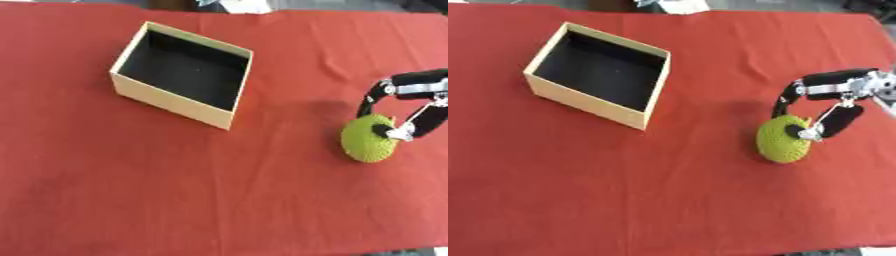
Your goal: Pick up objects on the table and place them in the box.
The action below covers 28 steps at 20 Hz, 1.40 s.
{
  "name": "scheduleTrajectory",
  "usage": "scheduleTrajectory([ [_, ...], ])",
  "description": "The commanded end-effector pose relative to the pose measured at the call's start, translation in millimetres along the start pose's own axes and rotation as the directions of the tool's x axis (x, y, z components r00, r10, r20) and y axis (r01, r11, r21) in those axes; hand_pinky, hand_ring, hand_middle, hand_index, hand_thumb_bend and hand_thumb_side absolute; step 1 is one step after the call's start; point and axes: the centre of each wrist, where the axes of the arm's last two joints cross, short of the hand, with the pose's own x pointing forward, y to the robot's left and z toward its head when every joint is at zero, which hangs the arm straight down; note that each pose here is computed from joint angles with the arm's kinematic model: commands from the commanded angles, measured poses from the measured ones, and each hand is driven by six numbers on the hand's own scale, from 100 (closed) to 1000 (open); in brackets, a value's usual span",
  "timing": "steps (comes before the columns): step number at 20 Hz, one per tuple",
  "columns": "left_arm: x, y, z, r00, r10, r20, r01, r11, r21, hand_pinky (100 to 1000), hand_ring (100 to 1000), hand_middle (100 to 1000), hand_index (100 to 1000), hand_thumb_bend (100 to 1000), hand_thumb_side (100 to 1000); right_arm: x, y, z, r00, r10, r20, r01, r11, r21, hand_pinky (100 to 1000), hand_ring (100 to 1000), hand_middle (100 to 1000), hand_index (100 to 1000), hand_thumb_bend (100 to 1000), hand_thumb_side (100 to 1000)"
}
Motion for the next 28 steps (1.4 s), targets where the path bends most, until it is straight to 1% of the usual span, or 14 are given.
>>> scheduleTrajectory([
  [1,5.2,2.2,-4.5,1.0,-0.013,0.025,0.013,1.0,-0.003,557,880,888,656,152,726,-0.8,-9.8,8.1,0.989,0.117,0.088,-0.127,0.984,0.124,874,850,594,761,100,176],
  [5,5.2,2.2,-4.6,1.0,-0.011,0.027,0.011,1.0,0.006,556,877,886,654,152,724,1.1,-9.0,1.0,0.988,0.116,0.099,-0.129,0.983,0.13,869,837,572,759,100,189],
  [7,5.2,2.0,-4.8,1.0,-0.009,0.029,0.009,1.0,0.008,555,876,886,654,152,723,2.2,-9.1,-2.8,0.987,0.119,0.104,-0.132,0.982,0.133,865,828,558,748,100,172],
  [8,5.2,2.0,-4.8,1.0,-0.009,0.029,0.008,1.0,0.009,554,875,886,654,152,723,2.5,-9.4,-3.9,0.987,0.12,0.105,-0.133,0.982,0.133,855,810,529,722,100,145],
  [9,5.2,2.0,-4.8,1.0,-0.009,0.029,0.008,1.0,0.01,554,875,886,654,151,723,2.6,-9.9,-4.4,0.987,0.119,0.106,-0.133,0.982,0.132,853,807,524,717,100,141],
  [10,5.2,2.1,-4.7,1.0,-0.009,0.029,0.008,1.0,0.011,554,875,886,654,151,723,2.5,-10.7,-4.2,0.987,0.119,0.105,-0.132,0.983,0.129,839,790,506,687,100,100],
  [13,5.1,2.3,-4.5,1.0,-0.01,0.029,0.009,1.0,0.011,554,875,886,653,151,722,2.0,-15.4,-0.8,0.989,0.109,0.104,-0.12,0.987,0.103,809,747,465,631,100,100],
  [14,5.1,2.3,-4.5,1.0,-0.01,0.028,0.009,1.0,0.011,554,874,886,653,151,723,1.8,-17.2,0.8,0.989,0.104,0.104,-0.114,0.989,0.091,790,726,442,594,100,100],
  [17,5.0,2.3,-4.1,1.0,-0.01,0.025,0.01,1.0,0.01,554,875,886,653,152,724,1.3,-23.7,7.1,0.991,0.088,0.105,-0.09,0.996,0.018,758,689,402,533,100,100],
  [18,5.0,2.4,-4.0,1.0,-0.01,0.024,0.01,1.0,0.009,554,875,886,653,152,723,1.4,-25.3,8.6,0.991,0.084,0.107,-0.084,0.996,-0.007,734,653,377,494,100,100],
  [20,4.9,2.6,-3.8,1.0,-0.011,0.023,0.011,1.0,0.01,554,875,886,653,152,723,1.1,-28.8,12.7,0.991,0.072,0.114,-0.066,0.996,-0.063,711,615,343,453,100,100],
  [23,4.8,2.7,-3.4,1.0,-0.012,0.021,0.011,1.0,0.009,554,875,887,653,152,724,0.2,-30.7,16.7,0.991,0.052,0.125,-0.036,0.991,-0.132,690,595,324,426,100,100],
  [25,4.8,2.8,-3.3,1.0,-0.012,0.02,0.012,1.0,0.009,554,875,887,653,152,724,-0.2,-29.7,17.3,0.99,0.036,0.135,-0.013,0.986,-0.169,664,574,304,401,100,100],
  [28,4.7,2.9,-3.2,1.0,-0.013,0.018,0.012,1.0,0.008,554,875,887,653,153,724,0.0,-27.8,17.1,0.989,0.014,0.149,0.018,0.977,-0.214,650,554,287,375,100,100],
])
